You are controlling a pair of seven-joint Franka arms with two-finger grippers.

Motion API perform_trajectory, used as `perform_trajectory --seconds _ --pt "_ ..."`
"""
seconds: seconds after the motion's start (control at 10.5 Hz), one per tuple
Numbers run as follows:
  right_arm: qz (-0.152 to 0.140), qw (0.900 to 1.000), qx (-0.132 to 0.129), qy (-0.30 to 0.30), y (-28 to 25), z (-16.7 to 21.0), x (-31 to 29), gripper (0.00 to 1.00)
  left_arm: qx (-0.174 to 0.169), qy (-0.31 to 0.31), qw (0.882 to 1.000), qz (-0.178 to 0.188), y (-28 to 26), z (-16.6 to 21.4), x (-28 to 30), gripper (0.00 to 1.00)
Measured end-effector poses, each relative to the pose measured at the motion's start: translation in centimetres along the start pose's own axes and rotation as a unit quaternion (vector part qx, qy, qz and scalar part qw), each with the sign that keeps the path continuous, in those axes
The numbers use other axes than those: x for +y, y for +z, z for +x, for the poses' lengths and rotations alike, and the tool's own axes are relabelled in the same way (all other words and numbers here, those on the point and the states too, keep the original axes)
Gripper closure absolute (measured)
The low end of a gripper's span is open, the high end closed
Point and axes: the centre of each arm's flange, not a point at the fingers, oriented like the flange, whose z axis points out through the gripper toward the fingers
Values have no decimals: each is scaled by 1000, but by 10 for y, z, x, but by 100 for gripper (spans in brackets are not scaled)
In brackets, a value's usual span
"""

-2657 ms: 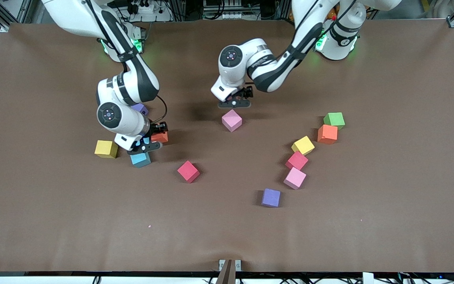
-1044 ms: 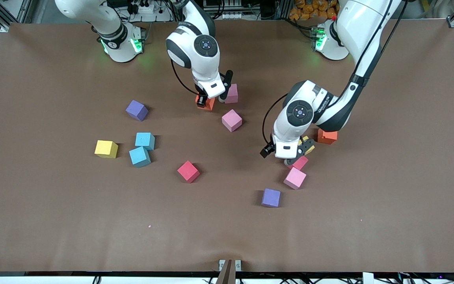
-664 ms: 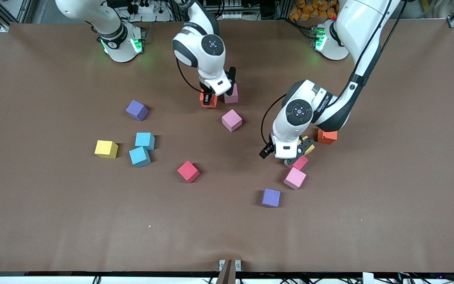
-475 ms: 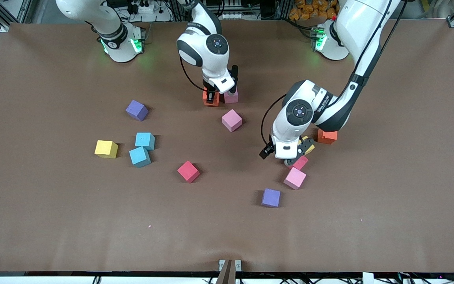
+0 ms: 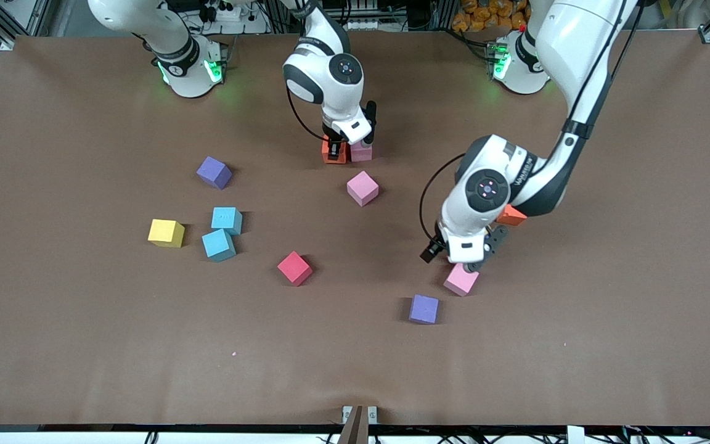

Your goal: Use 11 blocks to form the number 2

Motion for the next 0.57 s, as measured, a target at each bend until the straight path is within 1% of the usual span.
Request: perform_trajectory --seconds 0.19,0.38,0.57 --pt "1 1000 0 13 2 4 -7 44 -1 -8 1000 1 4 21 -2 0" --pt "1 1000 0 17 4 10 -10 44 -2 16 1000 -2 5 41 -4 0" --pt "2 1000 0 18 6 14 -10 44 3 23 1000 -14 -7 59 -1 0"
